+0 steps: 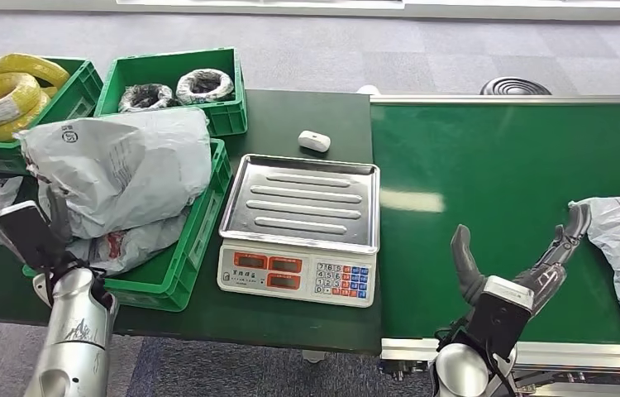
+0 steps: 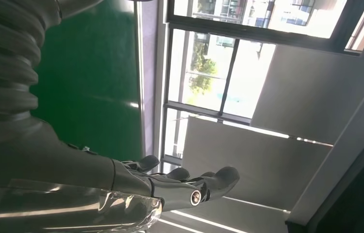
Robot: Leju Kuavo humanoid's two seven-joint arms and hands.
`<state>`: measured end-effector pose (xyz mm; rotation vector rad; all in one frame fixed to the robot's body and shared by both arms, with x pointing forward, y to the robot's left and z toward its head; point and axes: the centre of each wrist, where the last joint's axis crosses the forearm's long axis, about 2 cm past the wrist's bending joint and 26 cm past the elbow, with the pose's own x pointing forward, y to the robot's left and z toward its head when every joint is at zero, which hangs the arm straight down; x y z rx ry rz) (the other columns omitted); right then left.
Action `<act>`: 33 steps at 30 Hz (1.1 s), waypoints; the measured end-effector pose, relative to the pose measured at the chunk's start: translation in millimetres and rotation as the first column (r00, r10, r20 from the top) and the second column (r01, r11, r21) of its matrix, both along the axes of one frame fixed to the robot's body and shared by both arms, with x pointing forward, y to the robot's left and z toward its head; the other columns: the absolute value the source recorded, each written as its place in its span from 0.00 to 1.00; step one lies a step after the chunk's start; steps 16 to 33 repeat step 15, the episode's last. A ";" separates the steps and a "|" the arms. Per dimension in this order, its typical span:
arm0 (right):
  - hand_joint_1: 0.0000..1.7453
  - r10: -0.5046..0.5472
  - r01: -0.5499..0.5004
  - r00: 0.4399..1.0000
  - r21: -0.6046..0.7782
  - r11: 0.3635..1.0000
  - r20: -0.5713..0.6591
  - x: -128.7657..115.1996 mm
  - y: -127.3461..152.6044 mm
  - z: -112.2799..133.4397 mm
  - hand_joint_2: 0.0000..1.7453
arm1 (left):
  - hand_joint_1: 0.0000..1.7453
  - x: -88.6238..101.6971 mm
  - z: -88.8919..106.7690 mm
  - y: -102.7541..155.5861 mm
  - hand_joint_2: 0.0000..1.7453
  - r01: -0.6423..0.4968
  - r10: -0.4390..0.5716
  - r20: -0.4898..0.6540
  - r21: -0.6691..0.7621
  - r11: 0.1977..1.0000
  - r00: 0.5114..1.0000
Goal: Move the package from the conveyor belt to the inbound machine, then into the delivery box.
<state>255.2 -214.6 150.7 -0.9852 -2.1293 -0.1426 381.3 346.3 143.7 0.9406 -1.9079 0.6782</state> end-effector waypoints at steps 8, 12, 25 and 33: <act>0.00 0.032 -0.032 0.999 0.001 0.999 0.003 -0.1 7.6 -2.1 1.00 | 0.00 -33.7 76.5 -30.7 0.00 0.021 -0.095 0.332 0.222 0.975 0.938; 0.00 0.045 -0.045 0.999 0.040 0.998 -0.006 0.4 11.2 -2.0 1.00 | 0.00 -54.2 114.8 -50.2 0.00 0.011 -0.161 0.470 0.306 0.952 0.868; 0.00 0.056 -0.056 0.998 0.059 0.997 -0.004 0.5 12.9 -1.6 1.00 | 0.00 -68.8 134.8 -63.0 0.00 0.005 -0.207 0.539 0.351 0.936 0.817; 0.00 0.056 -0.056 0.998 0.059 0.997 -0.004 0.5 12.9 -1.6 1.00 | 0.00 -68.8 134.8 -63.0 0.00 0.005 -0.207 0.539 0.351 0.936 0.817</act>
